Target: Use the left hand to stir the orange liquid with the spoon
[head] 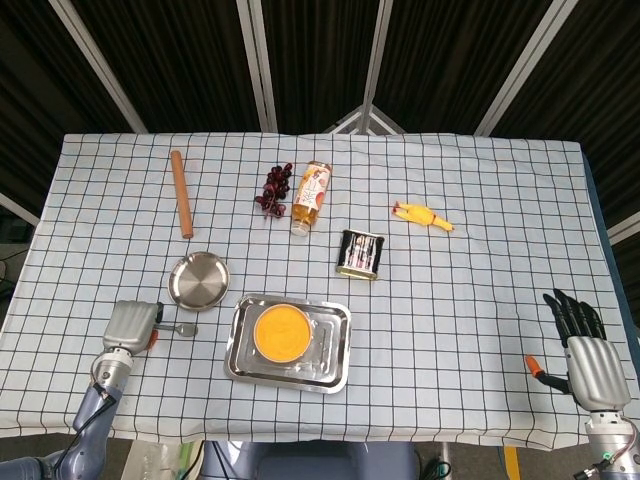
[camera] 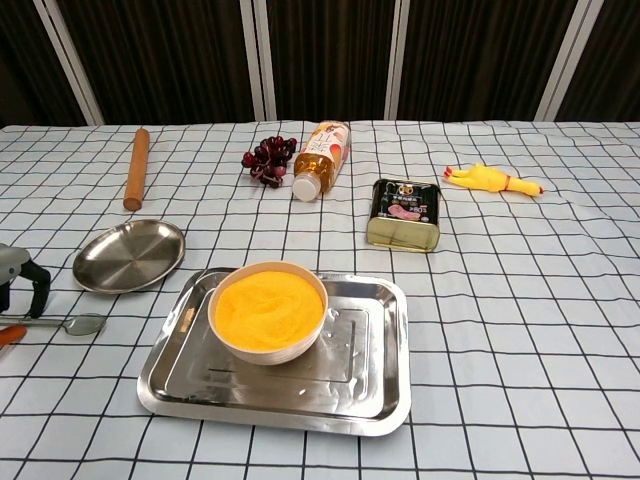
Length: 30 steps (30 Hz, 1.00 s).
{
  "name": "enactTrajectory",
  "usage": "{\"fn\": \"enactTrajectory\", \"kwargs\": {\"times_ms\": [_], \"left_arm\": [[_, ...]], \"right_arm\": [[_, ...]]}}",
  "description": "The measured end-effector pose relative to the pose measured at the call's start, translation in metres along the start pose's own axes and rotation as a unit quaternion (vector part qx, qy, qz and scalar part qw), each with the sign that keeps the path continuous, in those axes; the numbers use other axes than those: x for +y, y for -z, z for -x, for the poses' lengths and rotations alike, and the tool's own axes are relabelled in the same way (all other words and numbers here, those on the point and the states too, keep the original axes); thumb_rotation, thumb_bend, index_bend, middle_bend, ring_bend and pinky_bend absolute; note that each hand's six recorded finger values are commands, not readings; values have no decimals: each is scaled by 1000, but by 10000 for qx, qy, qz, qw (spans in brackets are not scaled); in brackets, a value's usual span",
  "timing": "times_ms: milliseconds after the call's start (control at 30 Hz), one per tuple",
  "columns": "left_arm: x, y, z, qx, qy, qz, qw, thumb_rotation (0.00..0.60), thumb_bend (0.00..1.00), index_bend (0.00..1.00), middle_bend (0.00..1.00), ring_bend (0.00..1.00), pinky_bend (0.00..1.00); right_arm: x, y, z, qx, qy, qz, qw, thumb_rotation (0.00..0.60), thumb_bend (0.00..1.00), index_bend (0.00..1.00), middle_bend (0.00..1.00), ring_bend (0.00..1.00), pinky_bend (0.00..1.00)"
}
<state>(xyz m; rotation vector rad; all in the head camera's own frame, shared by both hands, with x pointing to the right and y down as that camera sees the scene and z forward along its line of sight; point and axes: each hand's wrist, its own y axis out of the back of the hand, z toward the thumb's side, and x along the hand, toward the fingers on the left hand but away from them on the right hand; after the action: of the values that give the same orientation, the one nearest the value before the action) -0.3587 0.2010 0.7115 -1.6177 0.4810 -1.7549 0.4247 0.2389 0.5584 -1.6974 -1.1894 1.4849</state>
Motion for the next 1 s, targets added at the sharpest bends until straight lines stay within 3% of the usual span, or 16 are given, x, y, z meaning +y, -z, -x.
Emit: {"fn": "enactTrajectory", "kwargs": {"times_ms": [567, 1000], "left_arm": [[-1, 0, -2, 6, 0, 22, 10000, 600, 513, 553, 1000, 1000, 1000], [43, 0, 17, -173, -262, 3, 9995, 600, 513, 559, 1000, 1000, 1000]], "right_arm": [[0, 0, -1, -6, 4, -2, 10000, 600, 339, 0, 0, 0, 0], [0, 0, -1, -18, 6, 9, 10000, 600, 339, 0, 0, 0, 0]]}}
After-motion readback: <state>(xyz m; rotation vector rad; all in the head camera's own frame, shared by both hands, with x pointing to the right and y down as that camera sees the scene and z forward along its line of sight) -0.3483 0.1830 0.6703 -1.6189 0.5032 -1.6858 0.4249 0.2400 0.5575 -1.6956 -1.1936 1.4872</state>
